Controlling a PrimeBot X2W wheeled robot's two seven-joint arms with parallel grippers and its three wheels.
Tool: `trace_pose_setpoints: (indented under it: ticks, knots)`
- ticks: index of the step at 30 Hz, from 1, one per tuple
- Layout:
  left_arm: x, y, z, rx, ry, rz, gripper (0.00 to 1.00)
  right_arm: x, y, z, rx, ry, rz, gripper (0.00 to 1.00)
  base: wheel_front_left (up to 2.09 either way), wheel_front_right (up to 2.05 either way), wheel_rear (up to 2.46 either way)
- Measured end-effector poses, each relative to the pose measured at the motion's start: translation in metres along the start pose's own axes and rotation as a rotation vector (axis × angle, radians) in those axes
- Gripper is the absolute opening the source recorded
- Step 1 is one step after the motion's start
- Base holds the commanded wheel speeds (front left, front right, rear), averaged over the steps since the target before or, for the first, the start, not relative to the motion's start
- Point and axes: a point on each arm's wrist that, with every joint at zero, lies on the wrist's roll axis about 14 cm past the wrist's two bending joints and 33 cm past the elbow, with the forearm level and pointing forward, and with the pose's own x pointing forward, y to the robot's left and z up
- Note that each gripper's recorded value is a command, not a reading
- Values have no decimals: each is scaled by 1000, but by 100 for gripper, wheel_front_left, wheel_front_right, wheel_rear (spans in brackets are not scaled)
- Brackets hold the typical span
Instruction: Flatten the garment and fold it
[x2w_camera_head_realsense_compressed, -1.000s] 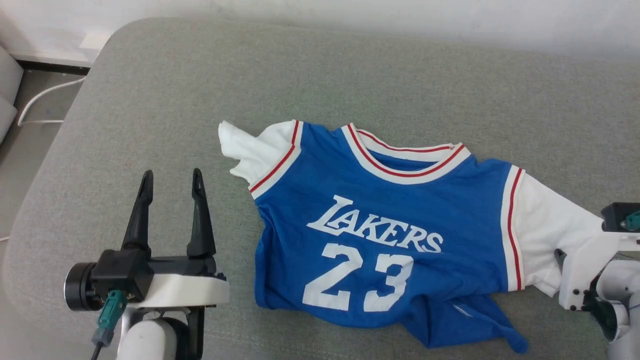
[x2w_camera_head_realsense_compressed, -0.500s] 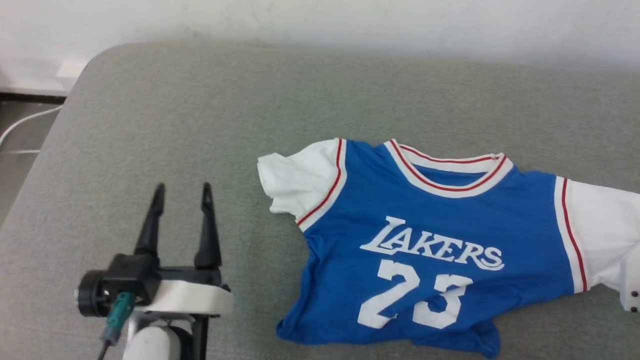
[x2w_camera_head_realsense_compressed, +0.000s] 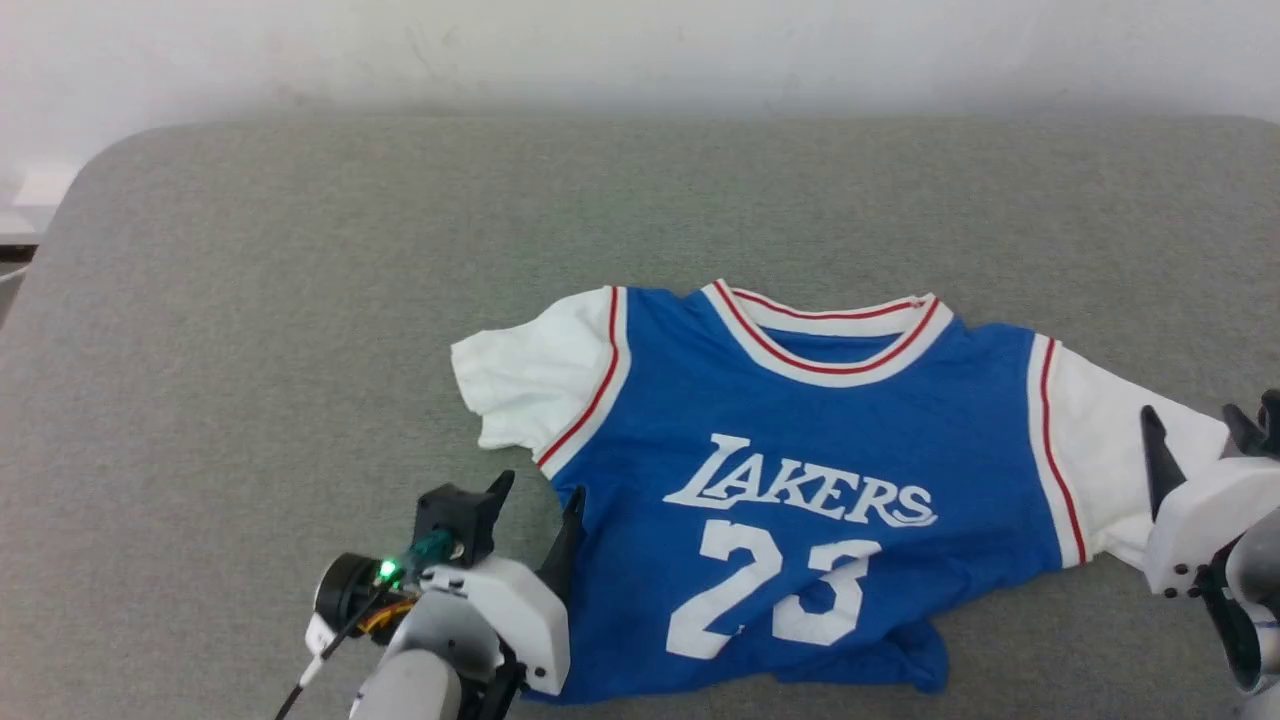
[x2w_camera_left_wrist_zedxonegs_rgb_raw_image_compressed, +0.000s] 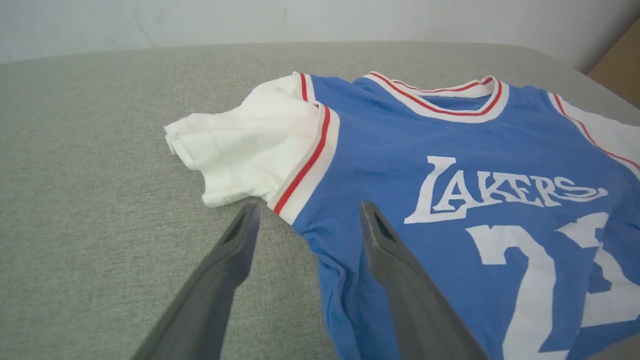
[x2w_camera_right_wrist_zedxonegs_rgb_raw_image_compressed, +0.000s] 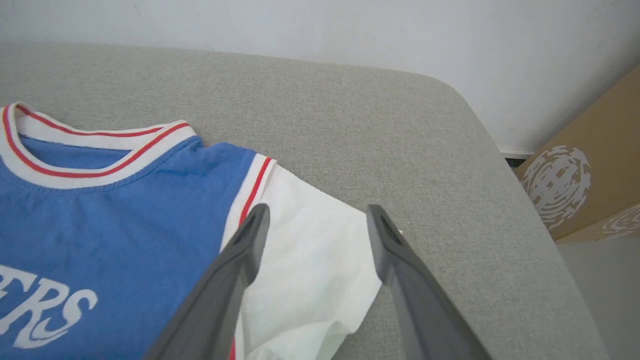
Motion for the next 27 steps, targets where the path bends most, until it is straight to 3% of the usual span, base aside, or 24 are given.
trace_pose_setpoints:
  ticks: [5, 15, 16, 17, 18, 27]
  knots:
    - [20, -9, -20, 73, 154, -37, 100, -20, 4, 4, 33, -42, 0, 100, 0, 0, 0]
    - [47, -1, -52, 83, 325, 17, 100, -33, -6, -16, 52, 2, -38, 100, 0, 0, 0]
    - [49, -2, -54, 77, 339, 8, 76, -33, -5, -18, 56, 9, -37, 100, 0, 0, 0]
    - [51, -4, -55, 78, 353, -5, 11, -33, -4, -20, 58, 13, -38, 100, 0, 0, 0]
    - [53, -4, -56, 80, 362, -12, 0, -32, -4, -21, 59, 15, -37, 100, 0, 0, 0]
    - [37, 5, -56, 0, 370, 8, 0, -30, 6, -16, 61, 4, -11, 100, 0, 0, 0]
